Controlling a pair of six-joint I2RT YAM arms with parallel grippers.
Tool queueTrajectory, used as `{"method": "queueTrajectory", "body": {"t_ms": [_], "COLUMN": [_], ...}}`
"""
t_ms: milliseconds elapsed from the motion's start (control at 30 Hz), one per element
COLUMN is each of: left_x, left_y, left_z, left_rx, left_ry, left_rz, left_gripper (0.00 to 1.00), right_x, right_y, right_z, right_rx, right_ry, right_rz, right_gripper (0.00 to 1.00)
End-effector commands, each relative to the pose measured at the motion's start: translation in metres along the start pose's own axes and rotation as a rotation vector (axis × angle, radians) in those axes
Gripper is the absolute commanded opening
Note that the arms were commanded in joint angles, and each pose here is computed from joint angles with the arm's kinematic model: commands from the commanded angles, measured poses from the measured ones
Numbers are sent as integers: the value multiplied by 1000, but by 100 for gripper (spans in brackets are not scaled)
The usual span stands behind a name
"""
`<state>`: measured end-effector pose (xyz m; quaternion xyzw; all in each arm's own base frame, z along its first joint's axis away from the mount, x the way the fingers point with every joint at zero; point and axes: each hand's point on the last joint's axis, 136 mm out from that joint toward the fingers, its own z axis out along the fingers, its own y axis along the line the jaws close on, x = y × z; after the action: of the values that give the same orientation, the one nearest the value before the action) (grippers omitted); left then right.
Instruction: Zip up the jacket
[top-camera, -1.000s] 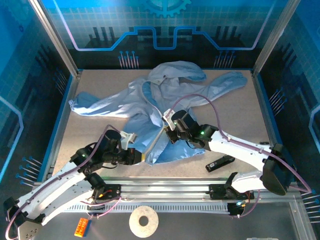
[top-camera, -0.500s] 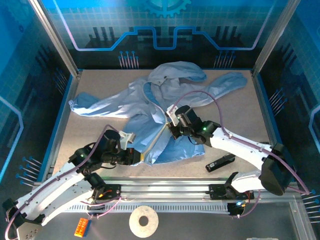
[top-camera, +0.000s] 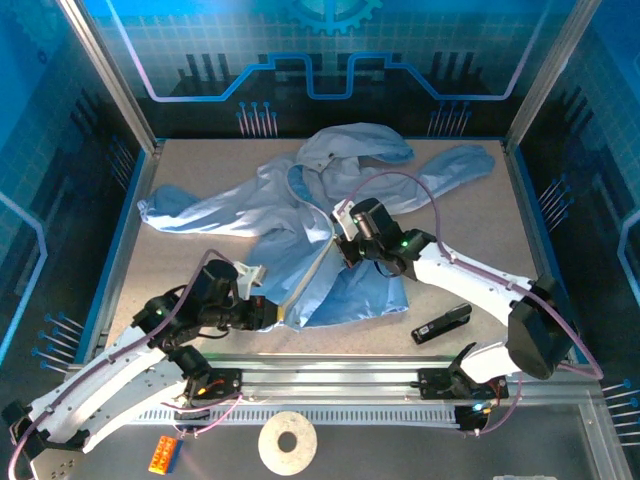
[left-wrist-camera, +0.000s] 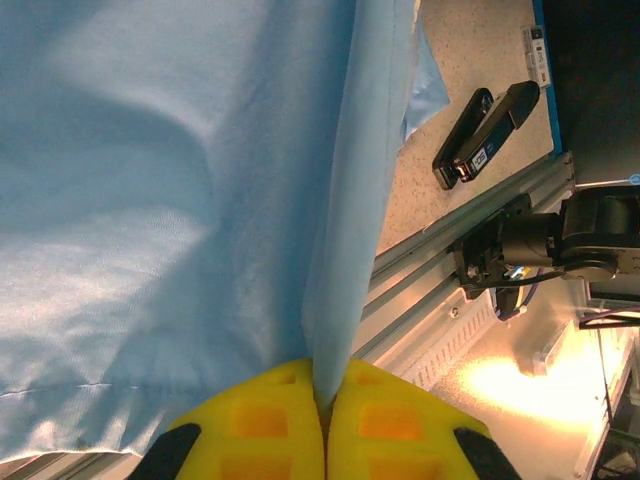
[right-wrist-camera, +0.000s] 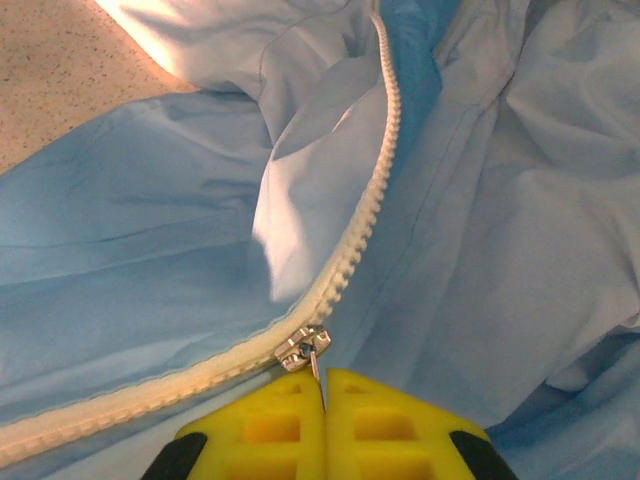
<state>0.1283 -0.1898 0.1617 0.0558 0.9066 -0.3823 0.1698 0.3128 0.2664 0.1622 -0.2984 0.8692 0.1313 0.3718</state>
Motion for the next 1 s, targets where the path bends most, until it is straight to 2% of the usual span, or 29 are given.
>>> {"method": "queueTrajectory", "body": {"t_ms": [0,967], "left_x": [18,17], "left_y": [4,14], "left_z": [-8,-11], "left_rx": [-24,-97], "left_ry": [72,73], "left_rz": [-30,-55], "left_gripper": [0,0], "right_x": [-21,-47], "right_y": [-39,-78], "right_z": [-1,28], "right_rx": [124,110], "right_ry": [-42,-44], "right_rz": [32,79], "right_gripper": [0,0]}}
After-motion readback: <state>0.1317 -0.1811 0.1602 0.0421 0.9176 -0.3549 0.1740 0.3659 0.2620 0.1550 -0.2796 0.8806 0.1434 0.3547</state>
